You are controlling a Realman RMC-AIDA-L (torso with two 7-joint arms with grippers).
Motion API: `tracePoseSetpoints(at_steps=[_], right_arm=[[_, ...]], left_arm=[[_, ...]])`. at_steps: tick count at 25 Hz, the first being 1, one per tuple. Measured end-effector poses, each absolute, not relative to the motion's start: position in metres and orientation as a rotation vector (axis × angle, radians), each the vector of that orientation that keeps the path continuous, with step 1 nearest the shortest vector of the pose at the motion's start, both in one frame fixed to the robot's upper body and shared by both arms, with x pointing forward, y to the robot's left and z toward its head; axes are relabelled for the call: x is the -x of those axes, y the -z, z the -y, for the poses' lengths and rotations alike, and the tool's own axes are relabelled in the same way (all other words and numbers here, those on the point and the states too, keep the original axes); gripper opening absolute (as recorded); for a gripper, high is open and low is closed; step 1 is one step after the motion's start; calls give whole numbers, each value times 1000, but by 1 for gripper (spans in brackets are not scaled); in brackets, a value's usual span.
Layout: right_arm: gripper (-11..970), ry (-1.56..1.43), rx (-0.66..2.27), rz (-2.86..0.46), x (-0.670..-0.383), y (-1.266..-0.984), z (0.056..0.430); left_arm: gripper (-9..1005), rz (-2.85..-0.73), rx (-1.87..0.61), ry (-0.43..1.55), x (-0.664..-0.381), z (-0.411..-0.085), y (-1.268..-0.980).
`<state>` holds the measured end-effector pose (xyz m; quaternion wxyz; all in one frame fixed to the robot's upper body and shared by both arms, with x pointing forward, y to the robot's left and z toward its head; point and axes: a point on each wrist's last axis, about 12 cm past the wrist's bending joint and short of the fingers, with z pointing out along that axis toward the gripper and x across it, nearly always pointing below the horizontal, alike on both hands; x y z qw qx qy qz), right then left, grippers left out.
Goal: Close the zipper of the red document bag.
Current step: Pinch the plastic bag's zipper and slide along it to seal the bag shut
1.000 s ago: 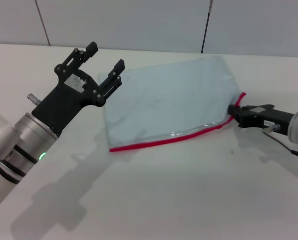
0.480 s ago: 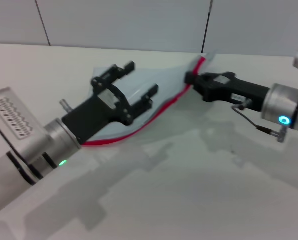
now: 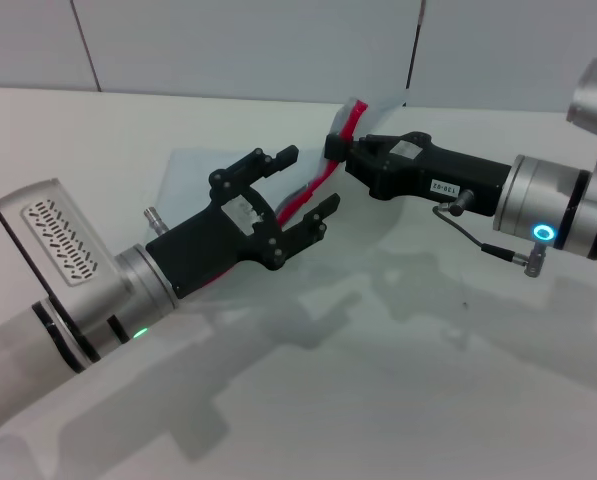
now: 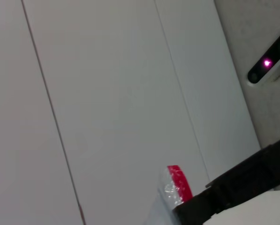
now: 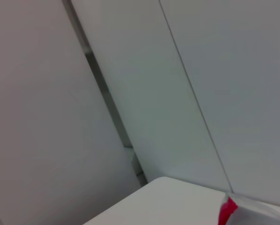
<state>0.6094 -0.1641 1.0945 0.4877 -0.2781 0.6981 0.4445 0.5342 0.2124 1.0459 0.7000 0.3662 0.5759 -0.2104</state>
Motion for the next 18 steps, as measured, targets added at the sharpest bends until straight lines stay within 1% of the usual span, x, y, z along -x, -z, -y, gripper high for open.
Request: tracePoseSetpoints(at_steps=[9,14,18], right_arm=[[12,-1104,698,-1690,-607,-1095,163],[12,-1106,698,-1689,-606,-1095,163],[12,-1106,698,-1689,-606,-1095,163]], left_arm=[[696,-1287,-803,460,-535,-214,-1046],[639,-1287,-807,461,-534,-214,-1046],[473,-1287,-804,457,-535,-214,-1046]])
